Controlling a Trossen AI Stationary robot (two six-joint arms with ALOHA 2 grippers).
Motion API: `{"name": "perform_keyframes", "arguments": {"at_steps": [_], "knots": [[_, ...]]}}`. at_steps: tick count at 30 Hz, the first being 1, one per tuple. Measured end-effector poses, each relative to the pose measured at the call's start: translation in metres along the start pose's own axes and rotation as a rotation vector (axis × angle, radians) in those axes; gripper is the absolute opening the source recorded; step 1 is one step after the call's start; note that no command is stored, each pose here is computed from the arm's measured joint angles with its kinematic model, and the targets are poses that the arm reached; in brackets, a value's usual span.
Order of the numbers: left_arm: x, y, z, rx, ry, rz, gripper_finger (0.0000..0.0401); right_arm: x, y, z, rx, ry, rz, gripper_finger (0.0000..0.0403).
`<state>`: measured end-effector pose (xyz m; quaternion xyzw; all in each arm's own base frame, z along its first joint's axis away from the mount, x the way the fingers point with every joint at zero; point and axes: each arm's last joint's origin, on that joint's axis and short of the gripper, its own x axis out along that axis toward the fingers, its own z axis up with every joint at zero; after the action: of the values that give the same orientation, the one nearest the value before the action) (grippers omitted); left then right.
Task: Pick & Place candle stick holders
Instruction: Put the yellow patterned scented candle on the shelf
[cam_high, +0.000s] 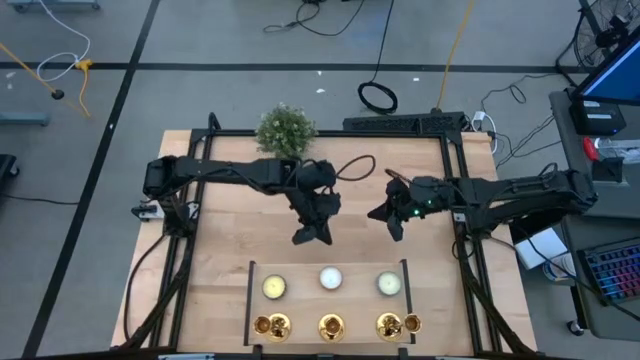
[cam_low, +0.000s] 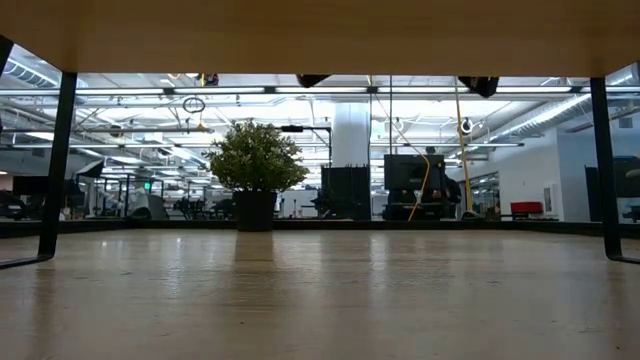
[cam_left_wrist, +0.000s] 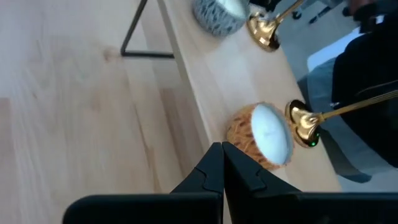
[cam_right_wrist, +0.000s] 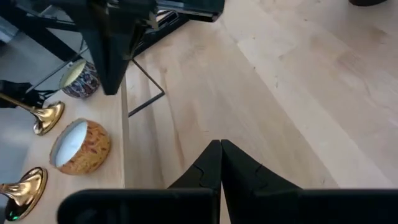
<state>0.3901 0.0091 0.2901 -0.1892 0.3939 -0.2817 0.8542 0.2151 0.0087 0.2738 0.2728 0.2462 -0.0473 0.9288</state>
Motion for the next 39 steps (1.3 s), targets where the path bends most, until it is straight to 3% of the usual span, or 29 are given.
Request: {"name": "perform_keyframes", "arguments": {"at_steps": [18,25,39], "knots": [[0.027,-0.024,-0.007,0.012,0.033,0.027,0.0,-0.007,0.043,-0.029,-0.005,-0.052,0.001,0.0],[0.032,-0.026,-0.008,0.021,0.037,0.068,0.0,-0.009,0.05,-0.034,-0.005,-0.067,0.001,0.0],[0.049,-0.027,-0.012,0.007,0.065,0.044,0.0,-0.011,0.055,-0.037,0.005,-0.077,0.011,0.0]]}}
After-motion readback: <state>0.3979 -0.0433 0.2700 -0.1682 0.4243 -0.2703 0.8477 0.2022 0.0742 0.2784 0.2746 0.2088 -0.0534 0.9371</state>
